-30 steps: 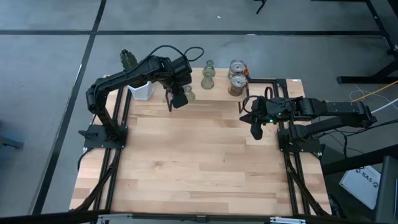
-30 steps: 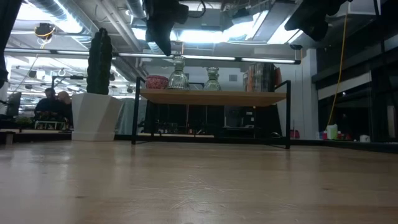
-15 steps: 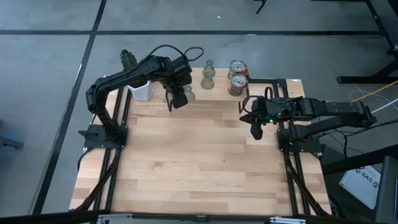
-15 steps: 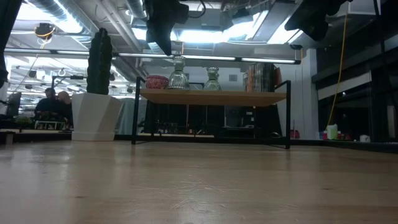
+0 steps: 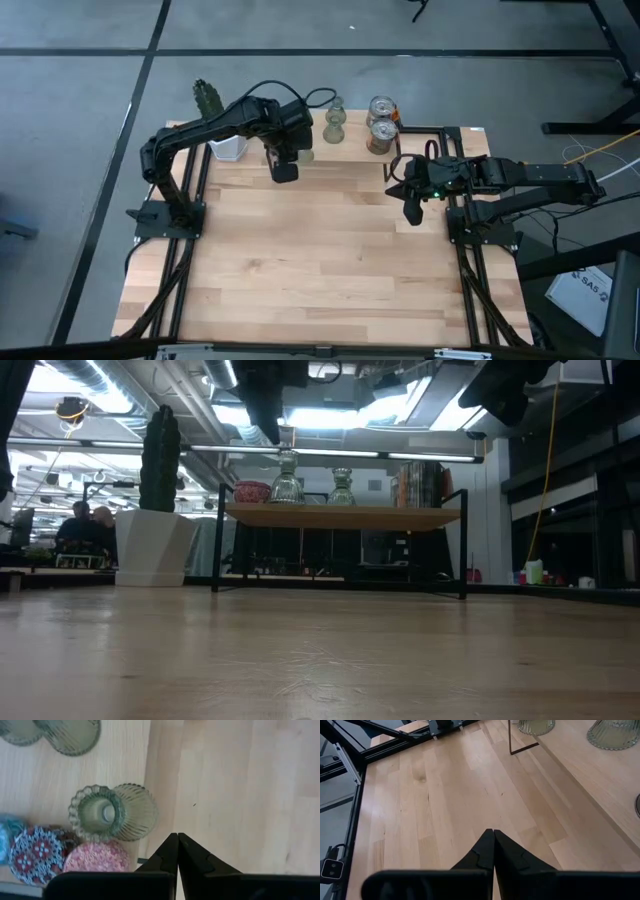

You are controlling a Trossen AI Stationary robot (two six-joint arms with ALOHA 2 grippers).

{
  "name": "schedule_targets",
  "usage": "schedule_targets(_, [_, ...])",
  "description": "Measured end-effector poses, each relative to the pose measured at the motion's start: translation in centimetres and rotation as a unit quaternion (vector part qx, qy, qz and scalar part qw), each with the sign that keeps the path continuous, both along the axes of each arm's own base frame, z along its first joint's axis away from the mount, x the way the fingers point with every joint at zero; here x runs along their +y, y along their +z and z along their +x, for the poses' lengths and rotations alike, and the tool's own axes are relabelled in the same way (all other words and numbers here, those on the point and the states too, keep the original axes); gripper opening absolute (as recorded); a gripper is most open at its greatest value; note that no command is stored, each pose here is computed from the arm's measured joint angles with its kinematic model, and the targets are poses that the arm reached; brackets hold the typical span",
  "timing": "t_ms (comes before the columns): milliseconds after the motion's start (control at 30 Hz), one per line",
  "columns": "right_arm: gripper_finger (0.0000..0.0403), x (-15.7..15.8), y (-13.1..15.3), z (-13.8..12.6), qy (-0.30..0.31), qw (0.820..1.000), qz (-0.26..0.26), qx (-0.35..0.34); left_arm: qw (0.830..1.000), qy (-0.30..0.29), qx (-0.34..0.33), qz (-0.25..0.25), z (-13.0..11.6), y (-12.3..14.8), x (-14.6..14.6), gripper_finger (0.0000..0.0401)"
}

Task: Pick & Place candle stick holders
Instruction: Put the green glass candle holder aligned with the other green glass candle holders on the shelf

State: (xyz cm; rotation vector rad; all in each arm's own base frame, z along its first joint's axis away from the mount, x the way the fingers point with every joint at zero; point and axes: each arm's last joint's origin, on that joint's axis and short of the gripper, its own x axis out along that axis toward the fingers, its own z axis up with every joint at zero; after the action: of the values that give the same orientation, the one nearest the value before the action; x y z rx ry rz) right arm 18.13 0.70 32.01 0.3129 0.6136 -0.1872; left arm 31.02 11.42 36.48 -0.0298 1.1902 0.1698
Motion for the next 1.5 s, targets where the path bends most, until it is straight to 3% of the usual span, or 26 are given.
schedule_targets(467, [0.0008,0.0,0.0,0.0,0.000,1.000,0.000,0.000,0.997,-0.045,0.056,0.022,2.0,-3.0,1.2,0.0002])
schedule_targets(1200, [0.0008,0.0,0.0,0.0,0.001,1.000,-0.002,0.000,0.992,-0.055,0.017,0.110,2.8,-2.3,2.7,0.0002])
schedule_targets(1500, [0.0008,0.0,0.0,0.0,0.001,1.000,-0.002,0.000,0.993,-0.062,-0.005,0.096,2.3,-1.6,2.5,0.0001])
